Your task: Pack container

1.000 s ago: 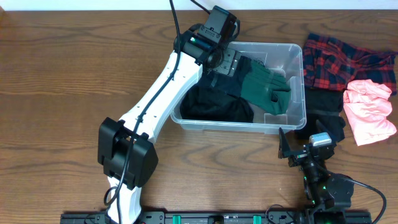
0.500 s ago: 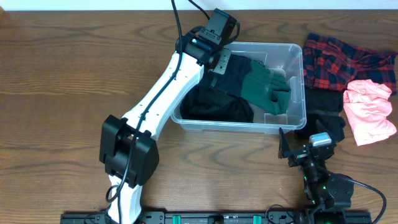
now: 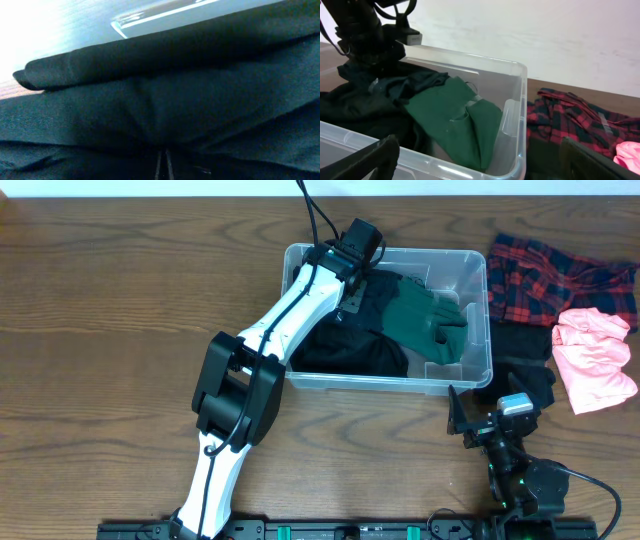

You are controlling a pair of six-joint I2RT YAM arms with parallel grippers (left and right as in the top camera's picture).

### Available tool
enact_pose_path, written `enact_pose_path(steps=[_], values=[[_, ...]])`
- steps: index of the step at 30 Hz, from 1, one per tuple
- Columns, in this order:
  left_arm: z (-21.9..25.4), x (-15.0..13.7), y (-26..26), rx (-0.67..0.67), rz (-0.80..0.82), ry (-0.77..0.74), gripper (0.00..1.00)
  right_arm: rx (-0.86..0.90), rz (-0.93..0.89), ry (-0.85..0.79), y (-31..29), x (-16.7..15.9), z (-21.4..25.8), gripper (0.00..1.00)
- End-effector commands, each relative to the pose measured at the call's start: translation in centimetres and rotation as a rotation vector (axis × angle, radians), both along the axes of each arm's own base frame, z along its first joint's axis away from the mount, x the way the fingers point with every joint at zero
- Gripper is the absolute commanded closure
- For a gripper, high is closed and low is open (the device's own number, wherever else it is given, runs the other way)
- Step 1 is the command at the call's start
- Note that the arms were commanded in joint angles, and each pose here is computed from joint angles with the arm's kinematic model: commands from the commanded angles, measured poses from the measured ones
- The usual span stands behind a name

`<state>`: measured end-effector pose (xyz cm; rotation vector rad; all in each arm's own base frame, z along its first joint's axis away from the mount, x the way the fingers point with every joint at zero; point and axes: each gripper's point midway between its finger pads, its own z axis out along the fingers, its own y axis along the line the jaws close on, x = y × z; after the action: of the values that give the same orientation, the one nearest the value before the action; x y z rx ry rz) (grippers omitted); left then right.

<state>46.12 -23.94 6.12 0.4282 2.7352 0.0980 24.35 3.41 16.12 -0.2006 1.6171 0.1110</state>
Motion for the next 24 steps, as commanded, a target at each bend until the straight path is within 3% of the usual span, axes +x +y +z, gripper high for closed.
enact_pose_path(steps=[1,10,14,18,22,24], values=[[-3.3,-1.3,1.0,0.041,0.016,0.09,0.94,-0.006,-0.01,-0.002,-0.2,0.0,0.0,0.01],[8.2,0.3,0.5,-0.09,0.023,-0.142,0.94,-0.006,-0.01,-0.002,-0.2,0.0,0.0,0.01],[13.5,1.1,3.8,-0.052,0.098,-0.275,0.93,-0.006,-0.01,-0.002,-0.2,0.0,0.0,0.01],[16.1,2.3,9.2,0.022,0.22,-0.356,0.83,-0.006,-0.01,-0.002,-0.2,0.0,0.0,0.01],[16.1,2.9,15.1,0.056,0.331,-0.332,0.72,-0.006,-0.01,-0.002,-0.2,0.0,0.0,0.01],[15.8,3.1,18.7,0.077,0.399,-0.312,0.58,-0.006,-0.01,-0.002,-0.2,0.0,0.0,0.01]])
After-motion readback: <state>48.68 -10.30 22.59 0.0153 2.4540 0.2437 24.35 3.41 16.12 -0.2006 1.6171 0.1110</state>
